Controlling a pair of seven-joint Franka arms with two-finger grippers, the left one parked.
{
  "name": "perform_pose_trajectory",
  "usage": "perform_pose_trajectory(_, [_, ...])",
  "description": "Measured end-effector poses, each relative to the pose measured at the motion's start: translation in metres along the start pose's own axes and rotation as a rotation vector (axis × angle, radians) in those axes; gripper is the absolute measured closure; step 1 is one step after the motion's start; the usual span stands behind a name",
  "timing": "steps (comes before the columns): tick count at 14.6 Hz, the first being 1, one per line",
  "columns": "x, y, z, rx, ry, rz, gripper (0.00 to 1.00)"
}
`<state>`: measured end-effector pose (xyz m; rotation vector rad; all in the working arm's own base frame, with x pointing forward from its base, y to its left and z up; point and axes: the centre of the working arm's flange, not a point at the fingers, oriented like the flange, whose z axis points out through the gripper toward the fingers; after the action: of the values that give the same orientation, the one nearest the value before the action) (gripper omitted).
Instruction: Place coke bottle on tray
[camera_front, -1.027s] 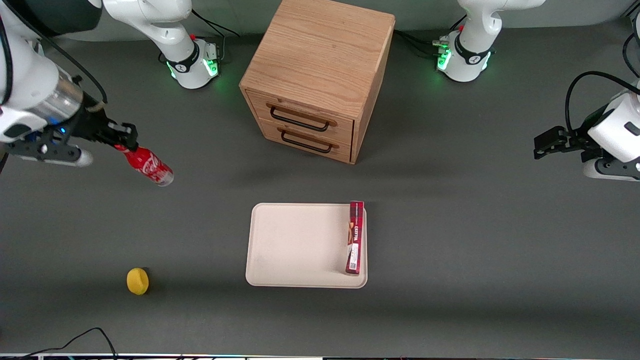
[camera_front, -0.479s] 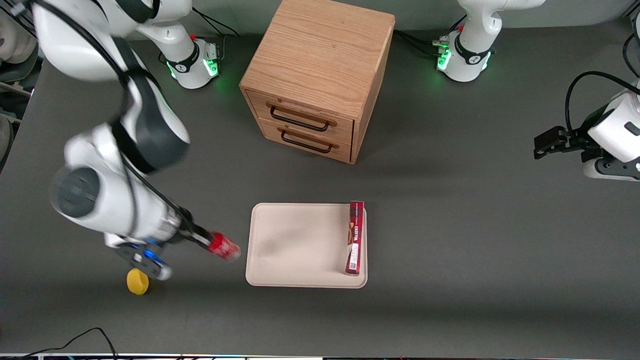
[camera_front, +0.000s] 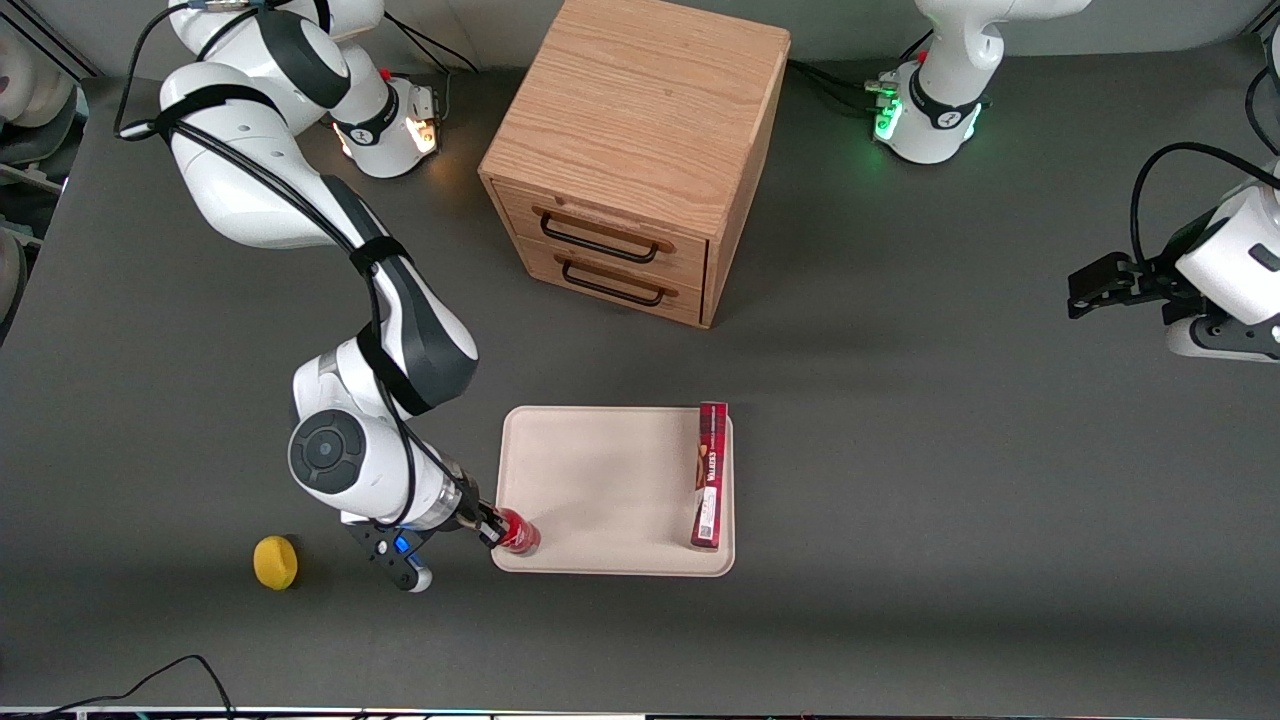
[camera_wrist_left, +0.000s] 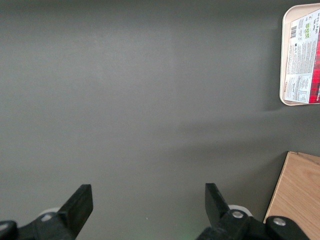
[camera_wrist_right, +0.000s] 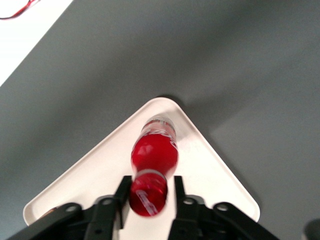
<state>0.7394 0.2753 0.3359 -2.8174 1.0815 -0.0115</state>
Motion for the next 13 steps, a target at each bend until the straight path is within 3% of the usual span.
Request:
perform_pose_trajectory(3, [0.001, 0.003, -0.016, -0.022, -0.026, 0.0, 0.22])
perform_pose_trajectory(5, [0.004, 0.01, -0.065, -0.034, -0.029, -0.074, 0.03])
perform_pose_trajectory(10, [-0.024, 0.086, -0.286, -0.121, 0.013, -0.342, 0.0])
perform_pose_trajectory(13, [-0.056, 0.144, -0.358, -0.171, 0.003, -0.427, 0.0])
